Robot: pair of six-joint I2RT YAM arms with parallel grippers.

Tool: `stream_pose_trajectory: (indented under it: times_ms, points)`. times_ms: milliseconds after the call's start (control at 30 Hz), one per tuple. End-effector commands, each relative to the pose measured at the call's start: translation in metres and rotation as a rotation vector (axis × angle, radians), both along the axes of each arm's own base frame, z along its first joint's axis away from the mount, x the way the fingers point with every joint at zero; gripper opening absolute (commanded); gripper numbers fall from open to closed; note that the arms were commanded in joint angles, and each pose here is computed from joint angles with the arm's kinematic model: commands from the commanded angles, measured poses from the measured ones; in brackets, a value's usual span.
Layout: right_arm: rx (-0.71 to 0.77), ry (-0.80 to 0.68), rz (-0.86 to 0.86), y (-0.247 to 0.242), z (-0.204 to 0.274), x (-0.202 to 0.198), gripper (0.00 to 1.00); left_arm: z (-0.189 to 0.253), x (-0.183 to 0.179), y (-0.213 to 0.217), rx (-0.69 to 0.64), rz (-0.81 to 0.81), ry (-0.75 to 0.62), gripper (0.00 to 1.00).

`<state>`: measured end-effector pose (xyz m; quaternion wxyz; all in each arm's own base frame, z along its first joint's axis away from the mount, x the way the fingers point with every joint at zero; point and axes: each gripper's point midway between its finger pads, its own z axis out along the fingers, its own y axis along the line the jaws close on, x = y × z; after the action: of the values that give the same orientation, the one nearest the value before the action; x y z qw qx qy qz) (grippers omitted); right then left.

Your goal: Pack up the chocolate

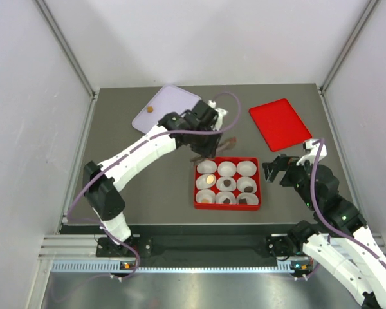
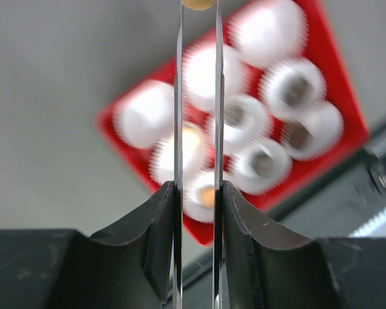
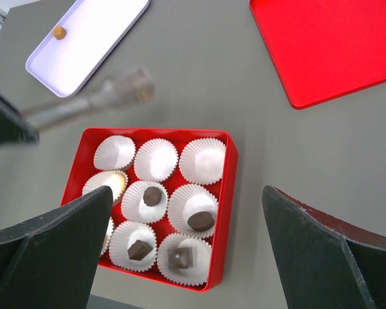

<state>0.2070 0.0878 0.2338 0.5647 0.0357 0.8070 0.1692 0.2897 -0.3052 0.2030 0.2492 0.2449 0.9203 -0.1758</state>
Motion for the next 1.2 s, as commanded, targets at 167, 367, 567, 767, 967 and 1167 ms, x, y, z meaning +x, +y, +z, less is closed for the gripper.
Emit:
stream_pose_trajectory:
  times_ms: [167,367,567,767,967,1167]
  points:
    - [0.012,-0.052,-0.045,-0.011,0.023,-0.001,1.0,0.021,-0.05,-0.042,-0.109,-0.12,-0.007,0.37]
    - [0.01,-0.049,-0.047,-0.012,0.022,-0.002,1.0,0.006,-0.067,-0.067,-0.153,-0.182,0.035,0.37]
    - [0.002,-0.052,-0.054,-0.014,0.022,-0.002,1.0,-0.014,-0.069,-0.078,-0.126,-0.192,0.063,0.37]
    - [-0.004,-0.046,-0.056,-0.015,0.02,-0.002,1.0,-0.032,-0.066,-0.085,-0.098,-0.189,0.085,0.38]
    - [-0.002,-0.05,-0.058,-0.015,0.02,-0.002,1.0,-0.039,-0.056,-0.084,-0.067,-0.16,0.059,0.39]
    - [-0.005,-0.048,-0.061,-0.015,0.02,-0.002,1.0,-0.037,-0.053,-0.085,-0.058,-0.161,0.048,0.42]
